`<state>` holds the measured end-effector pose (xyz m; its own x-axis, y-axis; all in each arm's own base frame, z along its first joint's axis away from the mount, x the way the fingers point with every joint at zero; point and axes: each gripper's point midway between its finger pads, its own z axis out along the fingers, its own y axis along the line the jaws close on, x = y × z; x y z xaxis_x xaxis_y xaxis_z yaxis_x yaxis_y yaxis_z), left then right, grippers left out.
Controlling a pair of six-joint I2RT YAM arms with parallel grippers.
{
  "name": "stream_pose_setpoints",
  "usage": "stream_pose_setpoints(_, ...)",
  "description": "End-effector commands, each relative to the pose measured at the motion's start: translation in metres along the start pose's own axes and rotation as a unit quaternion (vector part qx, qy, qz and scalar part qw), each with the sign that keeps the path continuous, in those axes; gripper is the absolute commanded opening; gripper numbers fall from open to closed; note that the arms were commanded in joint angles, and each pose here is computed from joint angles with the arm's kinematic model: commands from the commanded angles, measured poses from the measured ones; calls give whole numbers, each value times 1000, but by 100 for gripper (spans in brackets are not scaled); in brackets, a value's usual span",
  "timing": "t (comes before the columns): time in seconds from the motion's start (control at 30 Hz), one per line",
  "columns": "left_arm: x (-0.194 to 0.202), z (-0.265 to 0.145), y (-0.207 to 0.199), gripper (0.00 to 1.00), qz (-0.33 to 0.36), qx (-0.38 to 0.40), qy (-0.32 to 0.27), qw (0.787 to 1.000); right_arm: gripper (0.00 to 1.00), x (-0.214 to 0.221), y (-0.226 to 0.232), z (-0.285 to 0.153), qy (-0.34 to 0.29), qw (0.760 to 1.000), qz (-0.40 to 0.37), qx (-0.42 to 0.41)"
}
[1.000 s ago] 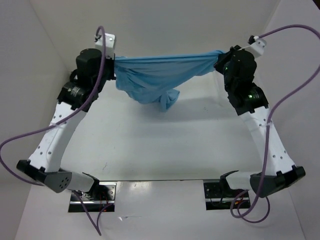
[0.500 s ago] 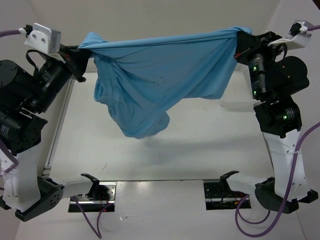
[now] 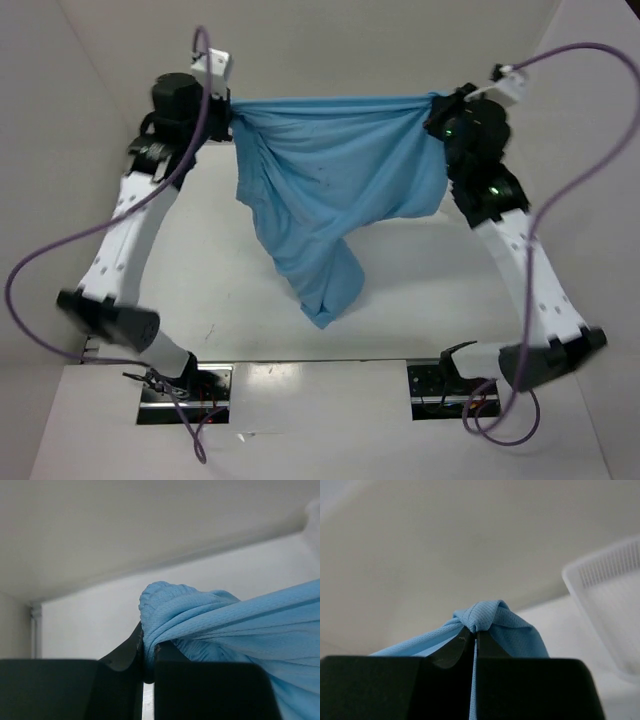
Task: Fold and stack the shorts
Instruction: Flatten the shorts out
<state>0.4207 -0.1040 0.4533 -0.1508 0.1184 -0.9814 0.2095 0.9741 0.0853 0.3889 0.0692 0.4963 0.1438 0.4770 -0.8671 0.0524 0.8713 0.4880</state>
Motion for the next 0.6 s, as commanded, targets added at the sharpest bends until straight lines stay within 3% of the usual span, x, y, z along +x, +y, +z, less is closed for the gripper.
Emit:
stream_pose_setpoints(0.0, 140, 99, 44, 3, -16, -20, 147, 989, 0, 156, -56, 73, 134, 987, -4, 87)
stream_pose_setpoints(0.03, 155, 115, 45, 78, -26, 3, 160, 987, 0, 186, -62, 84, 160, 983, -6, 90)
stream_pose_setpoints(0.07, 172, 131, 53, 88, -32, 1, 179, 983, 0, 211, -70, 98, 187, 978, -5, 91)
stream_pose_setpoints(0.1, 219, 161, 61, 93, -45, 8, 226, 973, 0, 249, -81, 127, 214, 971, -8, 109)
stream_pose_setpoints(0.13, 229, 171, 63, 100, -52, 19, 239, 969, 0, 267, -92, 137, 233, 964, -16, 126)
stream_pose_setpoints(0.17, 191, 186, 66, 100, -49, 24, 200, 978, 0, 277, -99, 152, 238, 962, -23, 133)
stream_pose_setpoints(0.2, 220, 205, 75, 100, -55, 19, 225, 973, 1, 294, -97, 179, 241, 961, -25, 135)
stream_pose_setpoints(0.23, 221, 209, 77, 100, -55, 15, 231, 971, 14, 304, -106, 184, 261, 954, -37, 145)
stream_pose_setpoints(0.27, 238, 221, 81, 100, -62, 20, 245, 967, 23, 285, -89, 202, 239, 962, -33, 130)
stream_pose_setpoints(0.3, 197, 223, 83, 100, -56, 24, 201, 978, 41, 294, -93, 205, 249, 958, -37, 136)
stream_pose_setpoints(0.33, 197, 219, 82, 100, -58, 25, 211, 976, 70, 314, -101, 203, 276, 949, -49, 142)
stream_pose_setpoints(0.47, 196, 211, 90, 100, -54, 2, 224, 973, 86, 321, -90, 189, 282, 950, -49, 125)
stream_pose_setpoints(0.57, 229, 196, 75, 100, -66, 27, 262, 962, 95, 304, -86, 171, 275, 953, -39, 117)
